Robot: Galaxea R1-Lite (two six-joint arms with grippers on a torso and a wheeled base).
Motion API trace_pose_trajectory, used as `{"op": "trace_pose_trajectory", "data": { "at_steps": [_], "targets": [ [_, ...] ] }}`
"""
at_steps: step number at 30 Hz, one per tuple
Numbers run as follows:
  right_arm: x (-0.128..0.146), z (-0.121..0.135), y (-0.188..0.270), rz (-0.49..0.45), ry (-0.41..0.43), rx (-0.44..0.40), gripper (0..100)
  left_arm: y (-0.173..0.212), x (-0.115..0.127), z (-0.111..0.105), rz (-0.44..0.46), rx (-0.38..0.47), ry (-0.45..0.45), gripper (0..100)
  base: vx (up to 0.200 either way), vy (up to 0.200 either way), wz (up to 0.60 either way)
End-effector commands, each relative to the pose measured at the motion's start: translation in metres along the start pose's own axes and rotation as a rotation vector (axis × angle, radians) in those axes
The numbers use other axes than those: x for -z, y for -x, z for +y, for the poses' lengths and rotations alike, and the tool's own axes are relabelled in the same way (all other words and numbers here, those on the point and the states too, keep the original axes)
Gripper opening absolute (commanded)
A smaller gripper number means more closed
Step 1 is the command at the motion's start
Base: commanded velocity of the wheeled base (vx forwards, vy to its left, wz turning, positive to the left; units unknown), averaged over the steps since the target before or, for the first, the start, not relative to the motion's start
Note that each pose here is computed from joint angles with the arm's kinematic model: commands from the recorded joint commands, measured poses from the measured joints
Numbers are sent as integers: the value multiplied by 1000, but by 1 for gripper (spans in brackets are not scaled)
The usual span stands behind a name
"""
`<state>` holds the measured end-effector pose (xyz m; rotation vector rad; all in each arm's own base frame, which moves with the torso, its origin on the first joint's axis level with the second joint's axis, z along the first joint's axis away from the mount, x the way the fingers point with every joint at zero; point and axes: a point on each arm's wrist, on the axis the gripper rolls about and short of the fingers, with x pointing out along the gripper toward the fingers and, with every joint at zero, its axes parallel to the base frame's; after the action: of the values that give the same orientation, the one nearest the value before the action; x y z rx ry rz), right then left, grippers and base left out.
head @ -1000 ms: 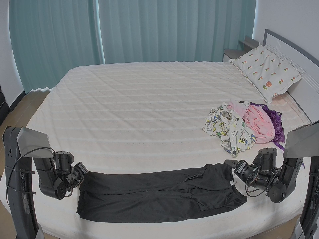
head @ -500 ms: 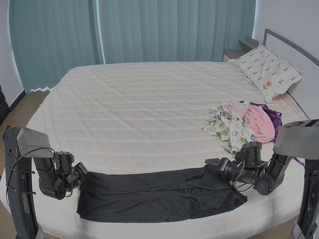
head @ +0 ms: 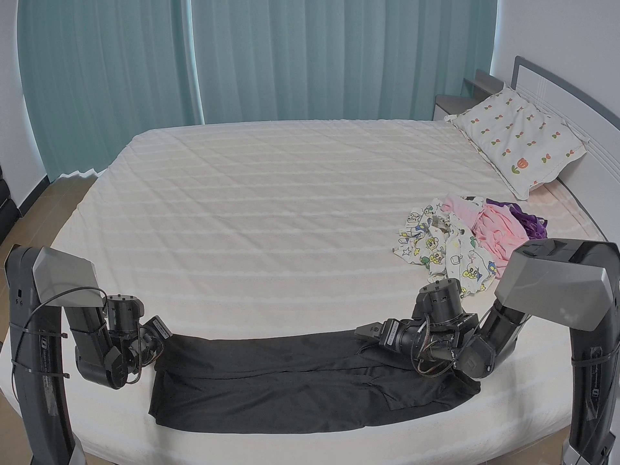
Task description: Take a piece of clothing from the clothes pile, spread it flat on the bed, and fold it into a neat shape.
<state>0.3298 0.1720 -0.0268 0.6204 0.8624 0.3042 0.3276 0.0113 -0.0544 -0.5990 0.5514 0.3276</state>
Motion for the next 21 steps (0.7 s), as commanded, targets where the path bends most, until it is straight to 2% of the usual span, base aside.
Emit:
{"op": "trace_pose_trajectory", "data": {
  "at_steps": [1, 11, 16, 21],
  "targets": [
    [2, 3, -12, 7, 17, -8, 100, 0, 0, 0, -1, -1, 1, 0, 0, 0, 0],
    [-25, 13, -50, -57, 9, -21, 100, 1, 0, 1, -1, -3, 2, 0, 0, 0, 0],
    [-32, 12, -53, -132, 3, -34, 100, 1, 0, 1, -1, -3, 2, 0, 0, 0, 0],
    [-40, 5, -40, -161, -10, -24, 100, 1, -1, 1, -2, -4, 1, 0, 0, 0, 0]
  ]
}}
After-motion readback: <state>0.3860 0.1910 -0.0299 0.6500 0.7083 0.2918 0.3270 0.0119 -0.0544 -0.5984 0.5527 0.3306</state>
